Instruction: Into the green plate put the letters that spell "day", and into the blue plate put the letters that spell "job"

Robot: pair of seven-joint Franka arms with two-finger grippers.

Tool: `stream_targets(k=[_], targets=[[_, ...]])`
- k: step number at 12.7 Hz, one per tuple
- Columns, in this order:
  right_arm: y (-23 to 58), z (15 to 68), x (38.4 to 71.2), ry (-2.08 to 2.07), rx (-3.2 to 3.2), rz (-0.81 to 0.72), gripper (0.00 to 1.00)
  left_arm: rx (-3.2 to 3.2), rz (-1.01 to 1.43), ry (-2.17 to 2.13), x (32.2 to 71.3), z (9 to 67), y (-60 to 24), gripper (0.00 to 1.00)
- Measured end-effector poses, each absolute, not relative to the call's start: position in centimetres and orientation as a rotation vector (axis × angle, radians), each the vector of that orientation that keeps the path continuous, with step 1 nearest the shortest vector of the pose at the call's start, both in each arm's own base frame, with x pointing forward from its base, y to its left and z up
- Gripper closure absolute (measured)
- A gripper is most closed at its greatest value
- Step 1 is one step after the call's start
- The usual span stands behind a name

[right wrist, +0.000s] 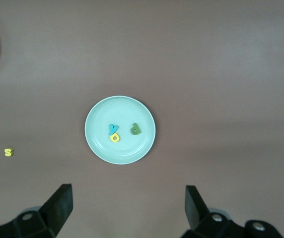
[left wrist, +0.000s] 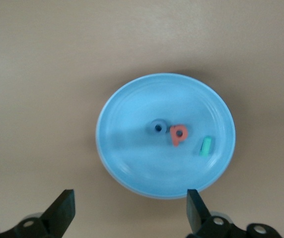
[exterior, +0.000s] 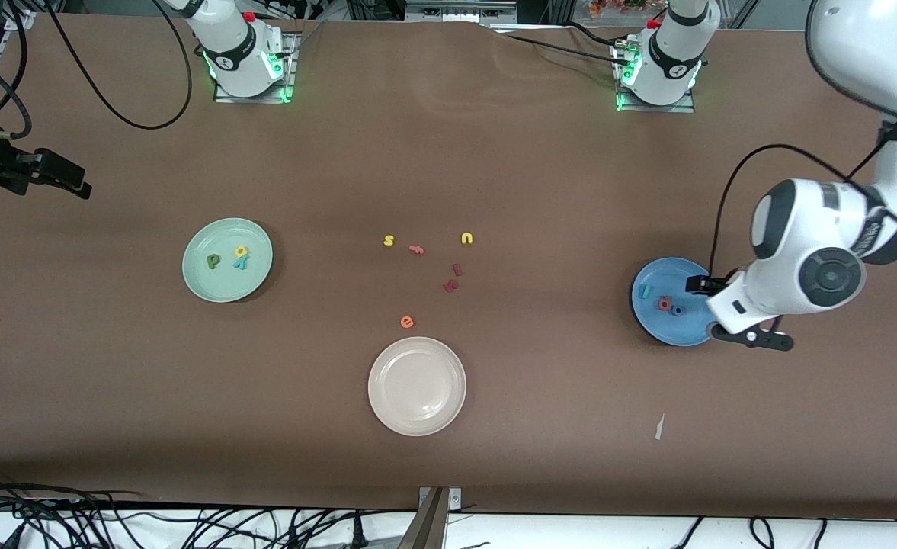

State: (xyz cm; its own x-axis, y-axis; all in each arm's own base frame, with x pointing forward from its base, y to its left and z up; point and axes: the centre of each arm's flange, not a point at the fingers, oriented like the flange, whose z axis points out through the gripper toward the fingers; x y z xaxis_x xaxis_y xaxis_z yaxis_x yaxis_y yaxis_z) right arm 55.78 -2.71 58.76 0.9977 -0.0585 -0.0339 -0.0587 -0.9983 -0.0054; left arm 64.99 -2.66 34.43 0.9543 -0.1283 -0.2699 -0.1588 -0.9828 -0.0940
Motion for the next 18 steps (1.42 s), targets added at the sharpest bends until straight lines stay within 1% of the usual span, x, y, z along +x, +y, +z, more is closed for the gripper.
stream_targets(k=[3, 6, 8, 10, 12, 15, 18], targets=[[-2.7, 59.5, 55.9, 0.09, -3.134, 0.03, 0.0, -3.025, 0.512, 0.133, 65.2, 40.9, -2.5, 0.0], [-2.3, 59.6, 55.9, 0.078, -3.135, 0.027, 0.0, -3.022, 0.537, 0.022, 65.1, 45.1, -1.6, 0.0], [-2.4, 59.6, 55.9, 0.082, -3.134, 0.029, 0.0, -3.041, 0.475, -0.037, 64.5, 48.4, 0.1, 0.0], [-2.5, 59.6, 55.9, 0.085, -3.134, 0.03, 0.0, -3.099, 0.342, -0.092, 63.2, 52.1, 1.3, 0.0], [-2.5, 59.6, 55.9, 0.086, -3.134, 0.03, 0.0, -3.136, 0.211, -0.108, 60.7, 55.6, 1.1, 0.0], [-2.6, 59.6, 55.9, 0.086, -3.135, 0.028, 0.0, -3.129, 0.076, -0.083, 57.4, 60.5, -0.4, 0.0], [-2.9, 59.6, 55.8, 0.096, -3.134, 0.028, 0.0, -3.165, 0.052, -0.029, 56.2, 61.7, -0.8, 0.0]])
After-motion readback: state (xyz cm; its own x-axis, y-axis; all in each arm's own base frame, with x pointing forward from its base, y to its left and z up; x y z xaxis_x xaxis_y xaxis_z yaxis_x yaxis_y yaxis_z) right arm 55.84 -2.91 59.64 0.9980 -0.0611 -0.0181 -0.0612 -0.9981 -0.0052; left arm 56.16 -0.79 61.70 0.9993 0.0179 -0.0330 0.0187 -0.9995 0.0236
